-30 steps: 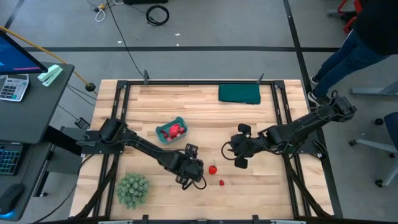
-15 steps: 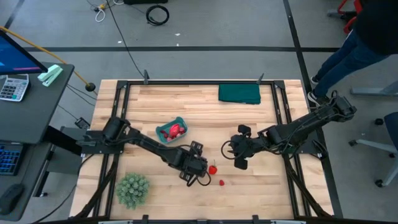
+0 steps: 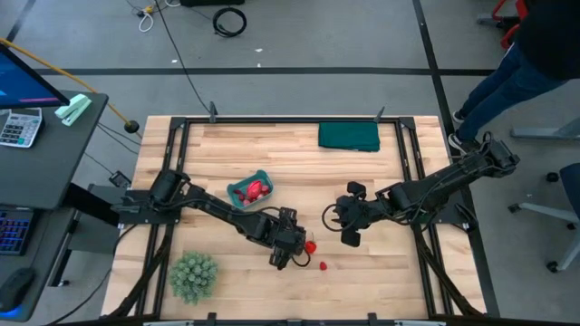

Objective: Pick and placing Produce into tupperware
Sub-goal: Put the violet onion into the blue bin

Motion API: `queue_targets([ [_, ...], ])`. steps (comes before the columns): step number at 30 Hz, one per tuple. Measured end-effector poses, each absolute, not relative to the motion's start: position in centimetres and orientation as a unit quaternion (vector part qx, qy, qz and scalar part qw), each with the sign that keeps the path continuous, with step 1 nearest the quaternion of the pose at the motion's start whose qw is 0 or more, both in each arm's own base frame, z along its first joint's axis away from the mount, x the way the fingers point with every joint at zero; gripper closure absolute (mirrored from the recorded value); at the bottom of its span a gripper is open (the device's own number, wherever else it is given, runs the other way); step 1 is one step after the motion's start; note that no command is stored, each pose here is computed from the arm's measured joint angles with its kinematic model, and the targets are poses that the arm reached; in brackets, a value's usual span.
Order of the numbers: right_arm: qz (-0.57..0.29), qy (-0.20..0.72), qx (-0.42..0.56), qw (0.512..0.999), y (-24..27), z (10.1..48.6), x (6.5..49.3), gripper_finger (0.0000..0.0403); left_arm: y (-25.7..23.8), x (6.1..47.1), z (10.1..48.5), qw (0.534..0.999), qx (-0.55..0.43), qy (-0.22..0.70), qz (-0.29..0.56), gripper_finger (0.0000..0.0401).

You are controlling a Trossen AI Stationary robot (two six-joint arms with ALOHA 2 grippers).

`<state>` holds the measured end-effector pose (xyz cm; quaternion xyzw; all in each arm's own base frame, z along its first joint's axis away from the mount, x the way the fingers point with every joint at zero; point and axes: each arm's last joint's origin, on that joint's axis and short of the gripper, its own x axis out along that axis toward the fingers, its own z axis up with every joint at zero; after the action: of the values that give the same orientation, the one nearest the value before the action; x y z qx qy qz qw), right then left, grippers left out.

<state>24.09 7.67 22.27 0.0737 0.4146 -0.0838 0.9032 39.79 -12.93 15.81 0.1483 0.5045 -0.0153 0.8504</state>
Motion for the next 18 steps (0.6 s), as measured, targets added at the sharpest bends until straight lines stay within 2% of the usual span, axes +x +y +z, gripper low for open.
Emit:
queue_targets([
  [18,-0.081,0.415,0.067,0.904,7.67,22.27,24.09,0.0263,-12.67,39.91,15.82,0.860,0.083,0.503,0.024,0.0118],
])
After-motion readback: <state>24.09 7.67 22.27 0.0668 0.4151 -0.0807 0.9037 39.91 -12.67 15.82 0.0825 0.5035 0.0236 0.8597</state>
